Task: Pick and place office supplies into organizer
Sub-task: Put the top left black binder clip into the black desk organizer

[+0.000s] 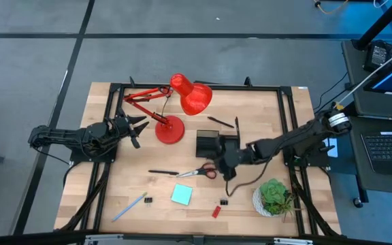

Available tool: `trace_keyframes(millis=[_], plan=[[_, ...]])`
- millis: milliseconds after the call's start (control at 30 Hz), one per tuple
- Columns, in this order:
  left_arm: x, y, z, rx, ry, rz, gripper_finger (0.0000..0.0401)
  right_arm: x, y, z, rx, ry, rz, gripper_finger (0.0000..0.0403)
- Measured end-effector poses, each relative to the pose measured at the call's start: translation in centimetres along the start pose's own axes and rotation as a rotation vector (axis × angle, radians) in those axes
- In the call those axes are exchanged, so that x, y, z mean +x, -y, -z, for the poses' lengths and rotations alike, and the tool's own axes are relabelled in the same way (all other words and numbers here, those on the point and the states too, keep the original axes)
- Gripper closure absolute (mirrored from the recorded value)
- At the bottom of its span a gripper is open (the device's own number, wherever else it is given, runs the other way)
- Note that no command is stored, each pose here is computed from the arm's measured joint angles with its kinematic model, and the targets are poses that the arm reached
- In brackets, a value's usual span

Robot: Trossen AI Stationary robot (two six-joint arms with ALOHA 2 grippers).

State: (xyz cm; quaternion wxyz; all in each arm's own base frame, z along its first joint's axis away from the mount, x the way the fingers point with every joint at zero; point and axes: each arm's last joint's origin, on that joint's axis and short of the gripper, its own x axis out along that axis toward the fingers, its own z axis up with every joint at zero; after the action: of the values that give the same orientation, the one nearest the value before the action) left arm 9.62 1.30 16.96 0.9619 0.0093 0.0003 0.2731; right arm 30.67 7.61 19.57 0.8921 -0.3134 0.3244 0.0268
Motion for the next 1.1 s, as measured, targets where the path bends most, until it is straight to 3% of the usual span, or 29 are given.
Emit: trace_keyframes(millis=[433, 1100], plan=[[0.0, 0.0, 0.0, 0.0, 0.0, 0.0, 0.0283, 2.8, 1.5, 2.6, 0.155, -0.129, 0.021, 0.0401], [0.0, 0.0, 0.0, 0.0, 0.0, 0.0, 0.0283, 4.9, 0.1, 4.0, 0.18, -0.221, 0.008, 0.0401]])
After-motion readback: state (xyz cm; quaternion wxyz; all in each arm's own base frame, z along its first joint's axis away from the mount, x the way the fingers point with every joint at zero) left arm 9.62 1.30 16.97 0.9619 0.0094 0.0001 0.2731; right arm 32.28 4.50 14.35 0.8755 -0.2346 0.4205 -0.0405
